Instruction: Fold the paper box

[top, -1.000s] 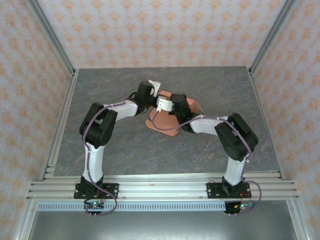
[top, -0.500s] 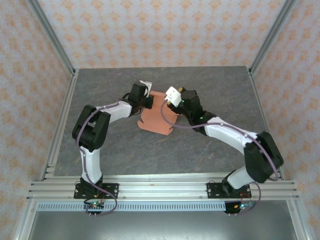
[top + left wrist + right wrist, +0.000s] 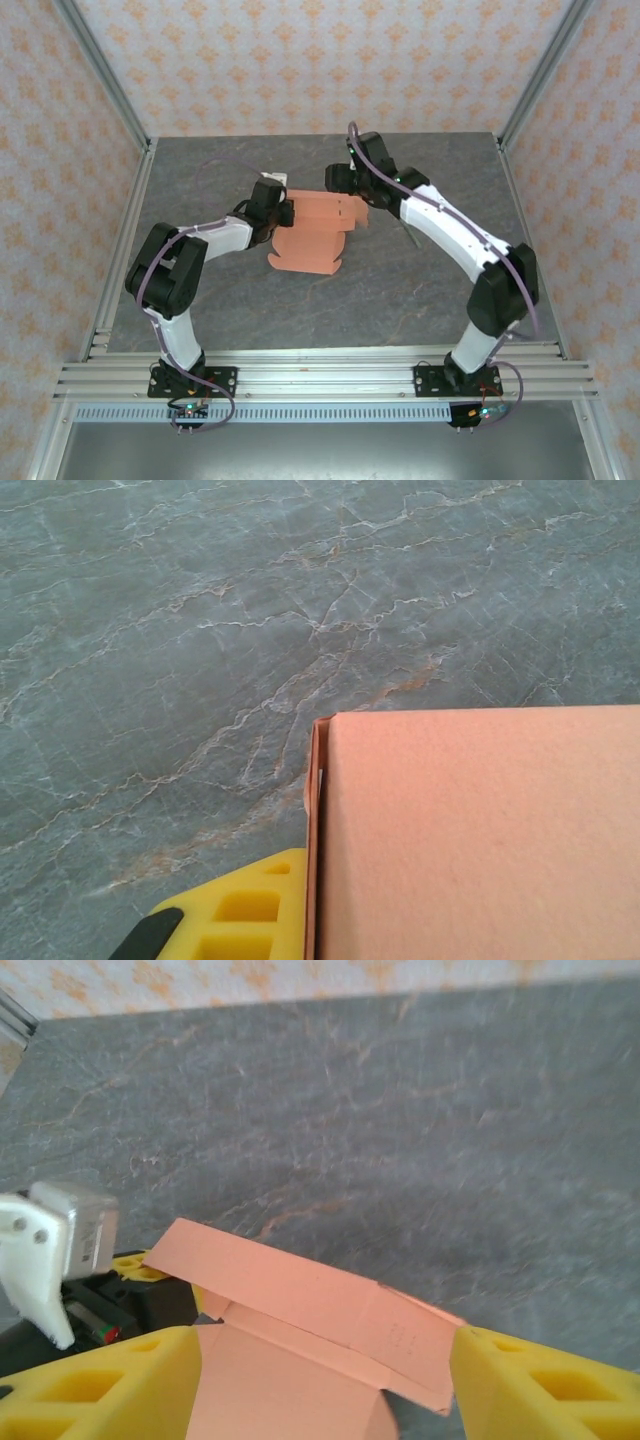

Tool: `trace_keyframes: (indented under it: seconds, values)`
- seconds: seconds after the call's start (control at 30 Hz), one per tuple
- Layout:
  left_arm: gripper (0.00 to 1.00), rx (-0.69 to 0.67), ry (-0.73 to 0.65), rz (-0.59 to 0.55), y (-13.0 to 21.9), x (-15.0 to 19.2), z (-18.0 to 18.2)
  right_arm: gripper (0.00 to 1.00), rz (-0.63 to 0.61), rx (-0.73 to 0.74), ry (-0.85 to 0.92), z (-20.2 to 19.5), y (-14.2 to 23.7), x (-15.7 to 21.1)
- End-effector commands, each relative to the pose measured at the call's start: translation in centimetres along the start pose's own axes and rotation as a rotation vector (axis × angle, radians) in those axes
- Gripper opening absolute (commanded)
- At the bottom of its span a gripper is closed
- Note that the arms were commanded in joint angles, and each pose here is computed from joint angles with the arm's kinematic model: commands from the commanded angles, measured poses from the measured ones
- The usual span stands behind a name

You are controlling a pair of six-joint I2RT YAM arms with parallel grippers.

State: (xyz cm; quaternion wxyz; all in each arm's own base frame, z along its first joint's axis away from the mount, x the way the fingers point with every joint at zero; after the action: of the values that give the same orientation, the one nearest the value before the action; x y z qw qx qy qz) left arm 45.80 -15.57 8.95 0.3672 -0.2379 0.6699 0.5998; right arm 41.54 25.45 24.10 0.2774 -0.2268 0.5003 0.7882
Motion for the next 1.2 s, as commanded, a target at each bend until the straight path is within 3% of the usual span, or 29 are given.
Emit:
trace_keyframes:
  seconds: [0.0,0.5,1.03,1.17]
  values:
    - [0.03,-0.04,0.031,-0.09,1.4,-2.4,0.6,0.67,0.141,0.029,-0.174,-1.1,-2.2,1.6]
    - [0.03,-0.028,0.017,-0.087,1.2,-2.2,0.1,0.57,0.263,-0.009,-0.29,-1.1,-7.4,4.2]
    - [0.03,-0.022,0.014,-0.079,1.2,-2.0,-0.1,0.26,0.18,-0.153,-0.557,-1.1,-9.5,3.6]
    - [0.04,-0.023,0.012,-0.076,1.1,-2.1,-0.2,0.25,0.172,-0.16,-0.556,-1.1,-9.3,3.5]
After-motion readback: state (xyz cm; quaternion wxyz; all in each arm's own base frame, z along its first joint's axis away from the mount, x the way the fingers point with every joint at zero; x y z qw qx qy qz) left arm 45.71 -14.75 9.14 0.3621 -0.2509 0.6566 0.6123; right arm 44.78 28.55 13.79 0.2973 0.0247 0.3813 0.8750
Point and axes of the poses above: each hand's point on the last joint's axis, 136 mm out from that joint toward the fingers, its own y axis back along the fingers, its own z axis along the line the jaws close on, x = y × z, the point moved 1 cm from there along y, back along the fingers, and after that the axes turned 9 degrees about -y, right-handed, at the moved point
